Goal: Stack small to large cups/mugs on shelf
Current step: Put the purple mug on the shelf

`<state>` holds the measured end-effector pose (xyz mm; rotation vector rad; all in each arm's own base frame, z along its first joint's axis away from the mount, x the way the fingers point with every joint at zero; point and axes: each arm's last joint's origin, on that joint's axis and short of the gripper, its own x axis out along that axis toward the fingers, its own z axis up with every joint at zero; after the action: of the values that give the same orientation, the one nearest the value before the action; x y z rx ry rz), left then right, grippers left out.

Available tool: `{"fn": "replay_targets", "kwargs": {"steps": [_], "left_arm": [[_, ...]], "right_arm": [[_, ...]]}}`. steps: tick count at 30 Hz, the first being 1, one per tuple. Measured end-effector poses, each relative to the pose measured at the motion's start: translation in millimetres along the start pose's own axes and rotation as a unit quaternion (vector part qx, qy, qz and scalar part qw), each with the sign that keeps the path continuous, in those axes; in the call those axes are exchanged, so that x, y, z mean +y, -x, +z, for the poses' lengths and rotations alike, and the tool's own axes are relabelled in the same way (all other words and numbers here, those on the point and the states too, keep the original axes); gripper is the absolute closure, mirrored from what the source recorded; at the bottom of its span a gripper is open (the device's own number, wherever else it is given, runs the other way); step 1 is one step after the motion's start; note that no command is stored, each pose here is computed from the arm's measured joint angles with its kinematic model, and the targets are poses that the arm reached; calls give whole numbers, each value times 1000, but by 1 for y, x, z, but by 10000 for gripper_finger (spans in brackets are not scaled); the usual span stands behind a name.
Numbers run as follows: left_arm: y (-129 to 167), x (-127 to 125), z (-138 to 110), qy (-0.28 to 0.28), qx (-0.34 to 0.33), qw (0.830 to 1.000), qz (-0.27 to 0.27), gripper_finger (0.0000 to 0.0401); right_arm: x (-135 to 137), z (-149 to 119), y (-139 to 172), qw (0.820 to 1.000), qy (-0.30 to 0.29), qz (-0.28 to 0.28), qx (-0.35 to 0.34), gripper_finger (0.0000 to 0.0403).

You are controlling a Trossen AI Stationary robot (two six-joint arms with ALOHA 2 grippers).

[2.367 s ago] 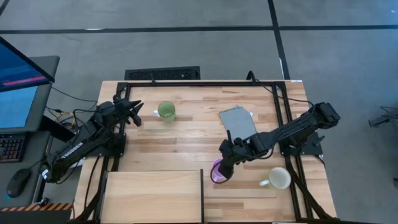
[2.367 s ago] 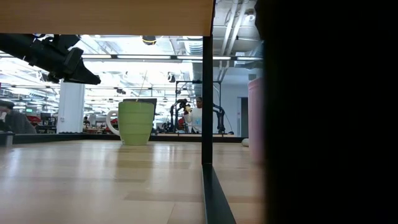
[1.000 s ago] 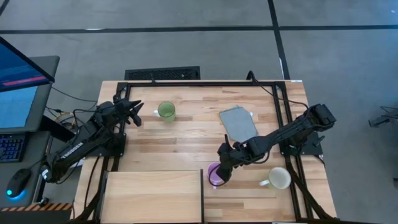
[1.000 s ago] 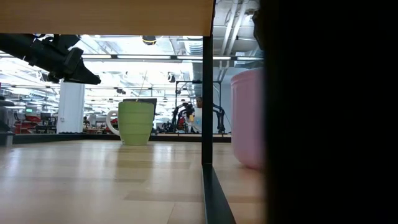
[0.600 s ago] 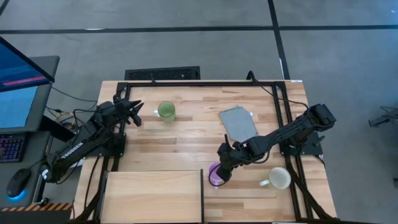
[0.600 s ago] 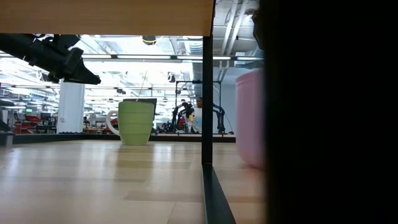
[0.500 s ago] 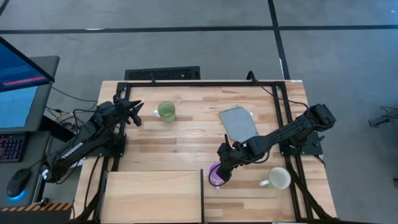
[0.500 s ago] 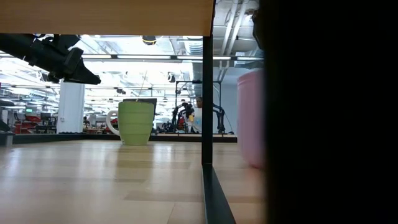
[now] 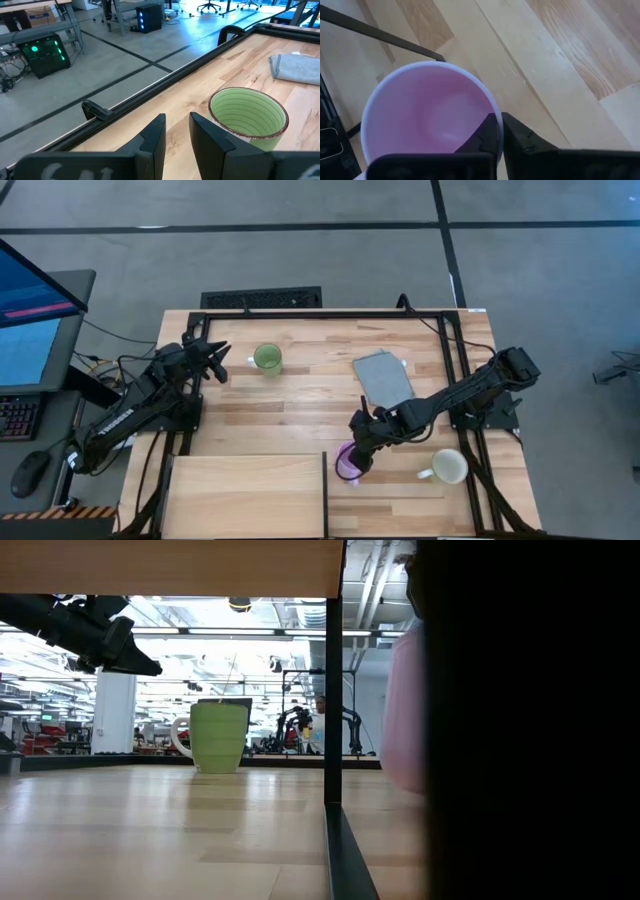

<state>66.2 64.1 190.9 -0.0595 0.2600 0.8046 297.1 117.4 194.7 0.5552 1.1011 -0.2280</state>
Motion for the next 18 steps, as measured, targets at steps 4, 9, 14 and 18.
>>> {"fn": "replay_targets", "kwargs": {"steps": [4, 9, 14, 18], "left_arm": [[0, 0, 0, 0, 0, 1000, 0, 323], [0, 0, 0, 0, 0, 1000, 0, 323], [0, 0, 0, 0, 0, 1000, 0, 323], [0, 0, 0, 0, 0, 1000, 0, 323]], "right_arm": [[0, 0, 0, 1000, 7, 1, -1, 393], [0, 0, 0, 1000, 9, 1, -1, 381], [0, 0, 0, 1000, 13, 1, -1, 394], [0, 0, 0, 1000, 9, 3, 0, 390]]}}
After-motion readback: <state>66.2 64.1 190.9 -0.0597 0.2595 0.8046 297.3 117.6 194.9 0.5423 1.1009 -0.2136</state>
